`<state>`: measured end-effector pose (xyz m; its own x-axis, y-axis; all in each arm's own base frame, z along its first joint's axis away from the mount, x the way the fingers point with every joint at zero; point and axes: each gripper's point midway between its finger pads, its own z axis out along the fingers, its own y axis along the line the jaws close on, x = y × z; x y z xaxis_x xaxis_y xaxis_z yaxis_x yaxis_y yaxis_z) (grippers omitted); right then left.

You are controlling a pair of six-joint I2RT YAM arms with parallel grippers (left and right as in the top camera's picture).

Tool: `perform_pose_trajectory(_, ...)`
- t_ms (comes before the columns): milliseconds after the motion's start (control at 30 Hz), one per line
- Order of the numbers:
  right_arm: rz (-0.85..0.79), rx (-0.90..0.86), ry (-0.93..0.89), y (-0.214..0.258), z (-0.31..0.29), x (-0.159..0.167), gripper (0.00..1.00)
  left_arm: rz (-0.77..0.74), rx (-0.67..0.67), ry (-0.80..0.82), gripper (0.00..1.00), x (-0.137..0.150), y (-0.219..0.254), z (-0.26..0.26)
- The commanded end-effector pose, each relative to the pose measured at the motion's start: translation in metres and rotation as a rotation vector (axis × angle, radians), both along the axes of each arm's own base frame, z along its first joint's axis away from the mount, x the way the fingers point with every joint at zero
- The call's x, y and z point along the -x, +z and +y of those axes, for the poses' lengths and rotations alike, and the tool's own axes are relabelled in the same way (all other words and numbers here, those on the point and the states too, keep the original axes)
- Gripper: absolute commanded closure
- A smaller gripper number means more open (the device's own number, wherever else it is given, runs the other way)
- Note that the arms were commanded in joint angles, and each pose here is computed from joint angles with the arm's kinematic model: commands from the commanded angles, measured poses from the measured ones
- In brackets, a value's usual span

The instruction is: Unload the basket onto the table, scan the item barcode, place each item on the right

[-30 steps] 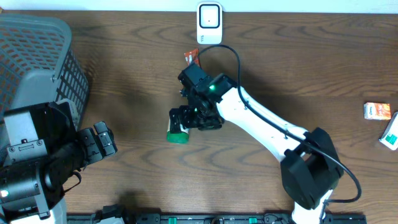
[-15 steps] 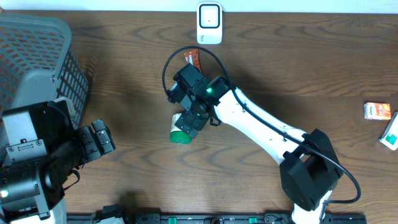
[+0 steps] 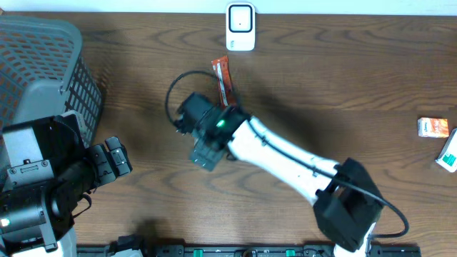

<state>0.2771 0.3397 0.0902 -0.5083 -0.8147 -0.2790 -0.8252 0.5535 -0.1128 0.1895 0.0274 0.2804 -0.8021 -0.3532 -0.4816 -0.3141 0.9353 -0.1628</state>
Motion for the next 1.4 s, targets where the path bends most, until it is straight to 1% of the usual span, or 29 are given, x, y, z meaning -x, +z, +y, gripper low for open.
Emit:
perform_pose_trajectory(0, -0.024, -0.04, -0.374, 0.0, 0.003, 0.006, 0.01, 0.006, -0.015, 0.0, 0.02, 0.001, -0.002, 0.003)
perform_pose_trajectory(33, 0.003, -0.069, -0.503, -0.001, 0.003, 0.011, 0.04, 0.006, -0.015, 0.0, 0.02, 0.002, -0.002, 0.003)
perform_pose_trajectory(67, 0.037, -0.091, -0.624, -0.002, 0.002, 0.017, 0.13, 0.007, -0.018, 0.002, 0.02, 0.002, -0.002, 0.003)
perform_pose_trajectory(100, 0.078, -0.111, -0.762, -0.004, 0.0, 0.024, 0.16, 0.008, -0.022, 0.005, 0.02, 0.002, -0.002, 0.004)
perform_pose_trajectory(167, 0.138, -0.138, -0.952, -0.006, -0.002, 0.033, 0.19, 0.012, -0.039, 0.014, 0.02, 0.003, -0.003, 0.007)
perform_pose_trajectory(233, 0.191, -0.176, -1.064, -0.007, 0.003, 0.038, 0.16, 0.02, -0.06, 0.027, 0.02, 0.004, -0.003, 0.012)
perform_pose_trajectory(267, 0.21, -0.199, -1.1, -0.007, 0.006, 0.038, 0.04, 0.027, -0.076, 0.036, 0.02, 0.005, -0.003, 0.015)
perform_pose_trajectory(300, 0.215, -0.216, -1.125, -0.006, 0.008, 0.037, 0.01, 0.031, -0.082, 0.04, 0.02, 0.006, -0.004, 0.016)
perform_pose_trajectory(400, 0.226, -0.253, -1.187, -0.009, 0.013, 0.031, 0.01, 0.046, -0.081, 0.041, 0.02, 0.009, -0.006, 0.016)
perform_pose_trajectory(500, 0.254, -0.267, -1.204, -0.02, 0.021, 0.026, 0.02, 0.055, -0.079, 0.04, 0.02, 0.011, -0.007, 0.015)
perform_pose_trajectory(633, 0.32, -0.248, -1.215, -0.04, 0.026, 0.025, 0.09, 0.055, -0.079, 0.04, 0.02, 0.011, -0.007, 0.015)
perform_pose_trajectory(833, 0.329, -0.195, -1.222, -0.062, 0.018, 0.02, 0.13, 0.055, -0.079, 0.04, 0.02, 0.011, -0.007, 0.015)
perform_pose_trajectory(967, 0.338, -0.19, -1.217, -0.062, 0.016, 0.018, 0.19, 0.055, -0.079, 0.04, 0.02, 0.011, -0.007, 0.015)
perform_pose_trajectory(1167, 0.336, -0.184, -1.209, -0.062, 0.015, 0.018, 0.34, 0.055, -0.079, 0.04, 0.02, 0.011, -0.007, 0.015)
perform_pose_trajectory(1367, 0.298, -0.19, -1.138, -0.062, 0.016, 0.012, 0.37, 0.056, -0.079, 0.04, 0.02, 0.012, -0.007, 0.015)
